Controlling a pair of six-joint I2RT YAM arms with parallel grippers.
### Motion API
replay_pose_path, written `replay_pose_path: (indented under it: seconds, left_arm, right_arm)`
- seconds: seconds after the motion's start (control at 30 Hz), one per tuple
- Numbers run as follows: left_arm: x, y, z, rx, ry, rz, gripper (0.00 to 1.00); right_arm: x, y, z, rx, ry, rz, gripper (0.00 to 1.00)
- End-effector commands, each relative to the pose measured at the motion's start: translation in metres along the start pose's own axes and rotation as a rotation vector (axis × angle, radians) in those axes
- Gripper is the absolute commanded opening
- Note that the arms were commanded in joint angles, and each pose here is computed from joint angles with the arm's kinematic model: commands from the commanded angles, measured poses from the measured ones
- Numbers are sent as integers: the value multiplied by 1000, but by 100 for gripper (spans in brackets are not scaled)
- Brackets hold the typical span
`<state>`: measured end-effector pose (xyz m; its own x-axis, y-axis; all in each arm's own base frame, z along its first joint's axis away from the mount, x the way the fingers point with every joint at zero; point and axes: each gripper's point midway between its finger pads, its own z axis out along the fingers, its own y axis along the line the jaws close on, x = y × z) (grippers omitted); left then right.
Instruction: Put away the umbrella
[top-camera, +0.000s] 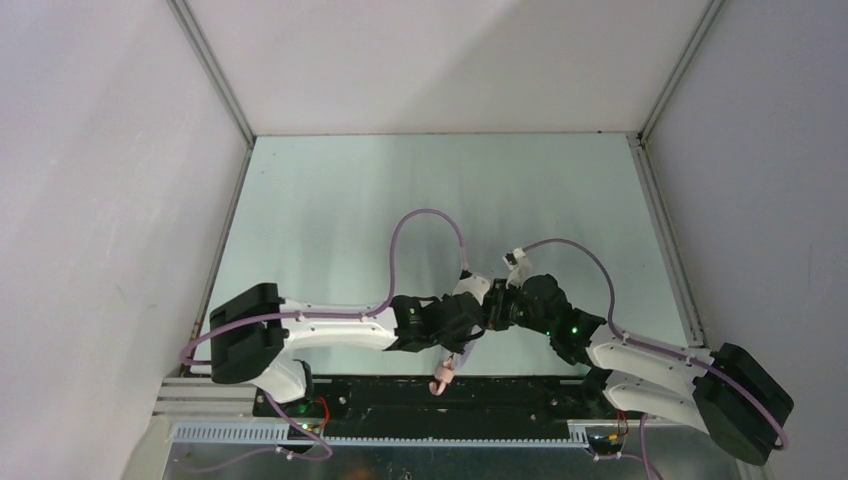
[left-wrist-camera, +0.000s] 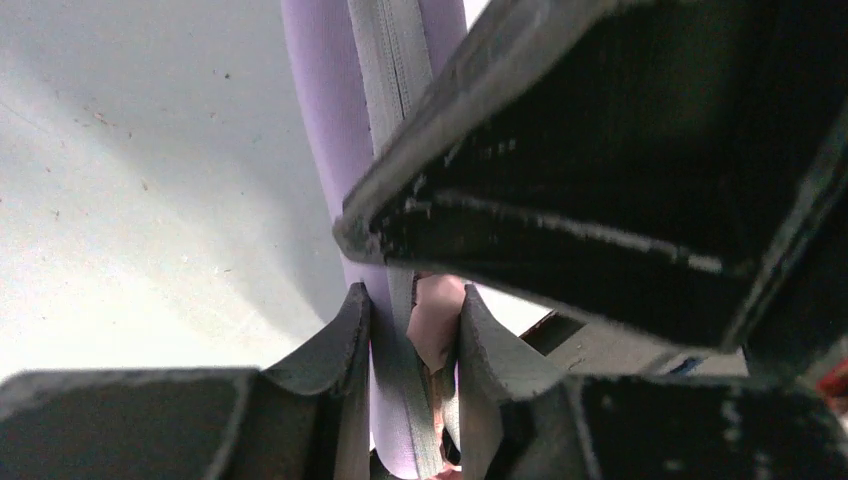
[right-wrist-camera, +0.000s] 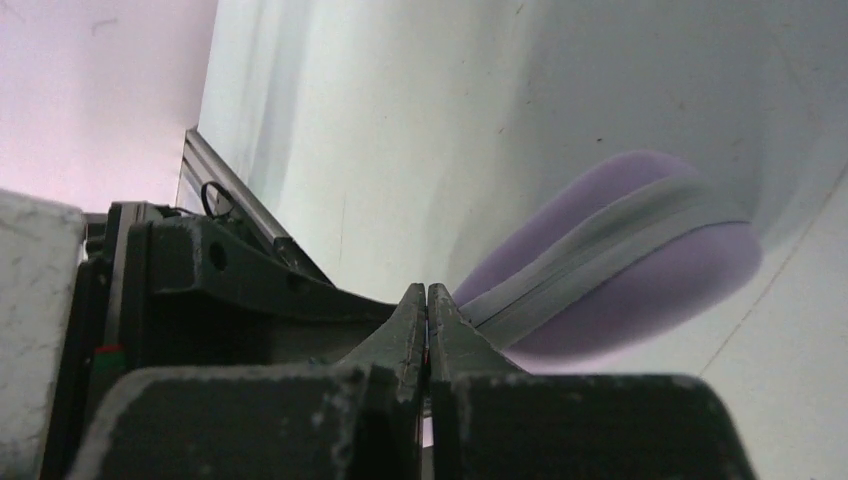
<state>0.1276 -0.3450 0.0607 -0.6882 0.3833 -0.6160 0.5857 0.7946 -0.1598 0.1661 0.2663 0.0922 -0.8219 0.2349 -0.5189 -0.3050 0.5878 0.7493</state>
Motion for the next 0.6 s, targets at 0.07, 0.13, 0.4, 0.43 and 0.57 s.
replay_pose_path:
  seconds: [0.07,0.13,0.4,0.43,0.57]
  left_arm:
    - [-24,20,24,-5,-84,63,9]
    - [-30,21,27,10,-96,74,10]
    - [-55,15,17,59,-154,87,75]
    - [-53,16,13,67,-157,83,83]
    - [-39,23,10,77,-161,78,94]
  right_arm:
    - [24,67,-8,-250,135,-40,0]
    - [27,63,-7,-234,152,-32,0]
    - [-19,-3,-12,-44,-22,76,0]
    - [-28,-8,-15,-33,-58,81,0]
    - [-36,-20,-19,-5,-96,80,0]
